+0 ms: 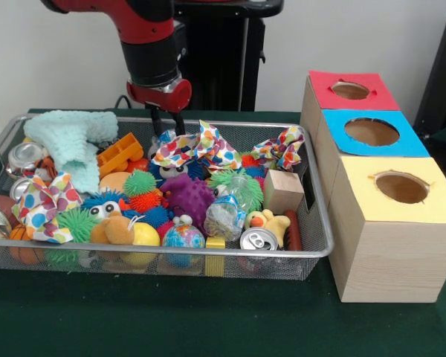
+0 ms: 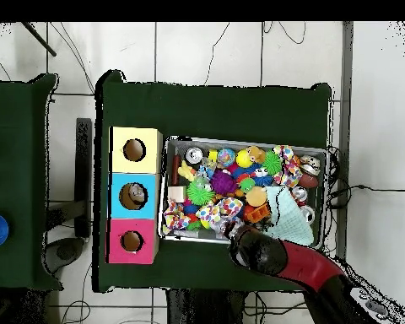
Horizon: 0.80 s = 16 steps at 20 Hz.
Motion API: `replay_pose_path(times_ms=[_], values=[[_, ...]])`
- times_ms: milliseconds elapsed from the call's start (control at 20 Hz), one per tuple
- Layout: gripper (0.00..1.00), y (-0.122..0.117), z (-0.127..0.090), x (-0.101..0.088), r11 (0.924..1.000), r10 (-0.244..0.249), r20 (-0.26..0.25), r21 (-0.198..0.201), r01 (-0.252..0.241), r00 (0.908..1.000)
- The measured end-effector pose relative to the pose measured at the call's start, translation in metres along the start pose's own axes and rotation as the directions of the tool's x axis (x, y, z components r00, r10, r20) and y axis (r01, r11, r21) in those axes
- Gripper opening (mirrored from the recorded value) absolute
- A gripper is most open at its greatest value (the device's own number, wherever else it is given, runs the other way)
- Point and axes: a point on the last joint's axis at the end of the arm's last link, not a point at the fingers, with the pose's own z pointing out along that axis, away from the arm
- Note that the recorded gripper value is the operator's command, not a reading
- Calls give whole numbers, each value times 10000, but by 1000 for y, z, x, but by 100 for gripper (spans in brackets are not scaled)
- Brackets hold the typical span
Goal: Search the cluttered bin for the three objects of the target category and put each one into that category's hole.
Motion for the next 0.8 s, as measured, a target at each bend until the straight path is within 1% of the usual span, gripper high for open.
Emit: replay_pose_path(times_ms=[300, 800], values=[[0, 0, 0, 0, 9999, -133, 21, -84, 133, 9999], [0, 1, -3, -1, 9998, -192, 98, -69, 192, 9998]])
